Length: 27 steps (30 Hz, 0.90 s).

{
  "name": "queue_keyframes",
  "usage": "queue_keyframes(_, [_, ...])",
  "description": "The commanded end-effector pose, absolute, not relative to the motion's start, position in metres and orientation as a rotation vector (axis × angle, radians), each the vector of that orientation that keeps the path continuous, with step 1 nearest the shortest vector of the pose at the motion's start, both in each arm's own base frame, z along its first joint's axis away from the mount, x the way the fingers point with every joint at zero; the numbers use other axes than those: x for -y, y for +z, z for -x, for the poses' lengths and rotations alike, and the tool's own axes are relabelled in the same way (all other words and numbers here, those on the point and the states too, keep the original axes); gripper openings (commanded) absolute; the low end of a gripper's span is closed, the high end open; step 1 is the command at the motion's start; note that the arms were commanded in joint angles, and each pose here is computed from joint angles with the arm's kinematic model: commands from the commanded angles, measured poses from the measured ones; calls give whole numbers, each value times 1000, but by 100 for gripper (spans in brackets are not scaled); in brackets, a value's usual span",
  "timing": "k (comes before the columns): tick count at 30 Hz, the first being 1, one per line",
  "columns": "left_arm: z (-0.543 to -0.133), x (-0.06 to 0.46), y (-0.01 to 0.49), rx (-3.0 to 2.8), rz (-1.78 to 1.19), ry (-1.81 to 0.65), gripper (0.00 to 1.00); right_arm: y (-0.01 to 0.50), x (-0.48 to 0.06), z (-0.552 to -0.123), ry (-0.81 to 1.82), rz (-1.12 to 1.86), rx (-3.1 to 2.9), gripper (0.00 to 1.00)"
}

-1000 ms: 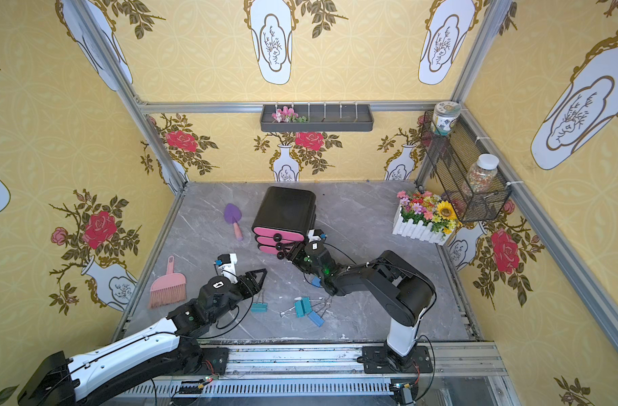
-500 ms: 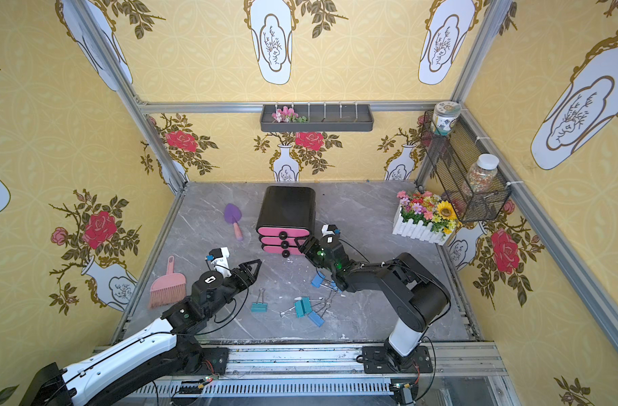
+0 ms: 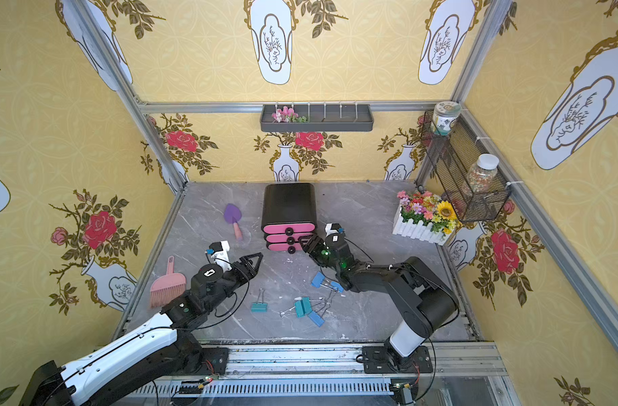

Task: Put the binder clips in the drawer according to color
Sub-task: Open the drawer in the storage box.

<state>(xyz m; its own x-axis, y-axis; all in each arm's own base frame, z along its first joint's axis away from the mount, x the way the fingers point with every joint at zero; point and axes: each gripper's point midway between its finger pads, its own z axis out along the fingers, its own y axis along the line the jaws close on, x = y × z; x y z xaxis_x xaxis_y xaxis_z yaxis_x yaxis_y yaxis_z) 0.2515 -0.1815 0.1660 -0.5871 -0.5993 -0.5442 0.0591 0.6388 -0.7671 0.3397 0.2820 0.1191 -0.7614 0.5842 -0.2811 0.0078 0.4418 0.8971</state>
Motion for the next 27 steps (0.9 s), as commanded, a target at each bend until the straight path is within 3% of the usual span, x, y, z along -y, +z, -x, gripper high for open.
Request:
queue_keyframes(1, [-252,183,166,-2010,423,-989,70,133,-290,-336,1345,-492,-2062,64])
queue_keyframes(27, [-244,174,153,-2024,446,-984,70,122,-324,-359,1428,-540,-2028,54])
